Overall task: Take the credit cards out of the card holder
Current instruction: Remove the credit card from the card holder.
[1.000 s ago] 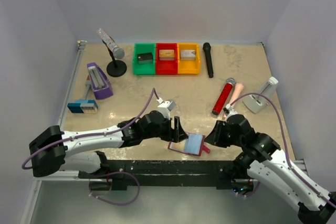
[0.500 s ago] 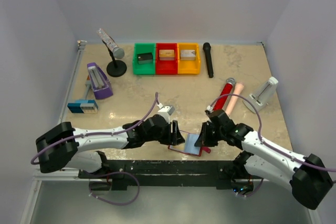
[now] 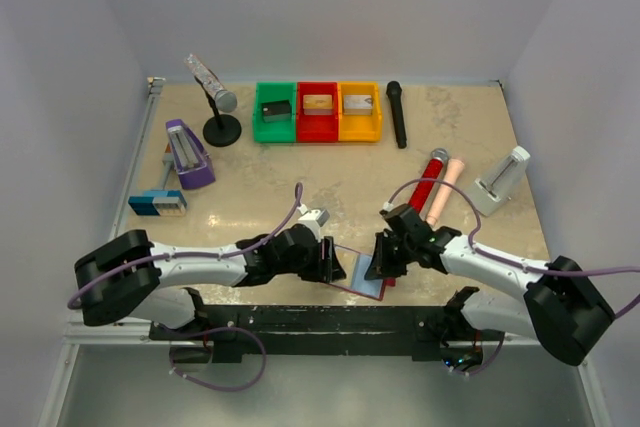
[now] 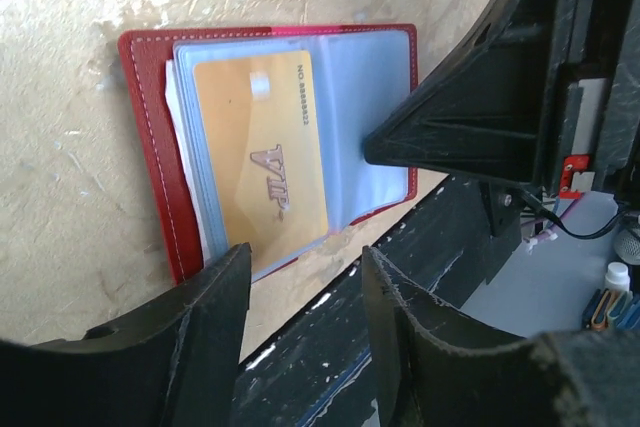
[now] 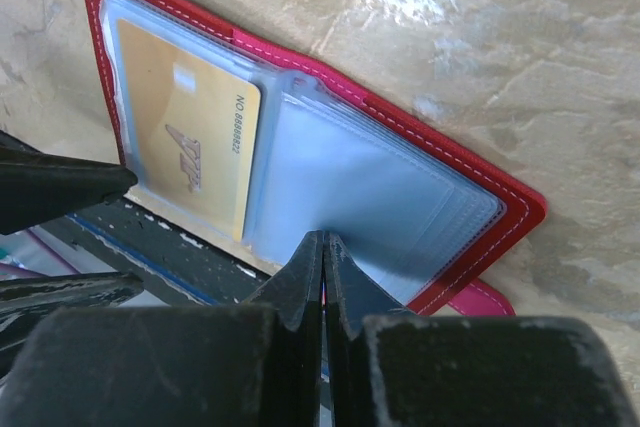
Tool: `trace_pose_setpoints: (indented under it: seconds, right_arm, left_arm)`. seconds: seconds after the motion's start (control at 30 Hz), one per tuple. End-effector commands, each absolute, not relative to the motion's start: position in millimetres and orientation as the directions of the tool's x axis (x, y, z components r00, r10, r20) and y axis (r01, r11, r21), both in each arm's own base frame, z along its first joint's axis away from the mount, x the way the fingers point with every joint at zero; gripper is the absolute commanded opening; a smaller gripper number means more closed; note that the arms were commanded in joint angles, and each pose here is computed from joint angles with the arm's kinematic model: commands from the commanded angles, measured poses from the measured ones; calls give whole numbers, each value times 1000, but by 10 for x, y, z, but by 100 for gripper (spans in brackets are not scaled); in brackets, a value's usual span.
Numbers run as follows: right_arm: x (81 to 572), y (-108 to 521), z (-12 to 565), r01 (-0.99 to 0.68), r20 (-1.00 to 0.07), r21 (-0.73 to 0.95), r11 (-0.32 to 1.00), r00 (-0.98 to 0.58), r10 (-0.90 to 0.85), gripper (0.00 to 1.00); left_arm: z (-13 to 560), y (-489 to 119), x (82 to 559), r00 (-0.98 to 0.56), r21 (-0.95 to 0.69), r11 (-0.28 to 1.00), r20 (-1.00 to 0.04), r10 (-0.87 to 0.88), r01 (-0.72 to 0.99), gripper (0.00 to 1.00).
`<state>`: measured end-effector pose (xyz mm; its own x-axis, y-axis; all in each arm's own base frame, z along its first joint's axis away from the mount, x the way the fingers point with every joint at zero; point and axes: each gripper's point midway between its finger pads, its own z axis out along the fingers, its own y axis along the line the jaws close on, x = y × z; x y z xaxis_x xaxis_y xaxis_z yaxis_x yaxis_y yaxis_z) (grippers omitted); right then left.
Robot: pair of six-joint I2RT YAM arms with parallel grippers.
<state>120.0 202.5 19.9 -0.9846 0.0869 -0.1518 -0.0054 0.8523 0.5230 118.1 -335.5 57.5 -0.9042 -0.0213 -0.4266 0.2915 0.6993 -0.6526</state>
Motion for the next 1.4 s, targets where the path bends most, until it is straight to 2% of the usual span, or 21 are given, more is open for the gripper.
trace_pose_setpoints:
  seconds: [0.0,0.17,0.27,0.4,0.5,0.63,0.7,0.97,1.37]
  right_arm:
    - [1356,2086,224,-54,-204,511,858,-977,61,0]
    - [1406,2069,253,-60,-209,480,875,-977,47,0]
    - [1448,1978,379,-79,-266,451,889,-963,49,1]
    - [1450,1904,679,-120,-344,460,880,-937,53,18]
    - [1422,1987,936,-177,-388,529,830,-920,52,28]
    - [1351,2198,1096,-230,-390,619,751,-920,40,42]
    - [1333,2308,1098,-244,-382,641,728,-924,27,46]
    - [1398,2559,770,-183,-294,650,738,-956,22,47]
    - [1533,2692,553,-165,-256,595,787,-967,-10,48]
  left_arm:
    - [646,-3345,1202,-900,-683,675,-431,-67,277,52]
    - [617,-3292,1196,-900,-678,684,-430,-74,269,51]
    - [613,-3275,1194,-899,-674,688,-431,-73,268,51]
    - [682,-3238,1228,-888,-671,690,-452,-90,271,50]
    - [722,-3203,1242,-880,-669,691,-464,-101,273,50]
    - [784,-3172,1280,-866,-676,686,-481,-132,271,49]
    - [811,-3177,1288,-862,-683,677,-486,-142,273,49]
    - [803,-3117,1272,-863,-684,681,-481,-152,261,47]
    - [701,-2952,1205,-870,-699,681,-456,-187,220,45]
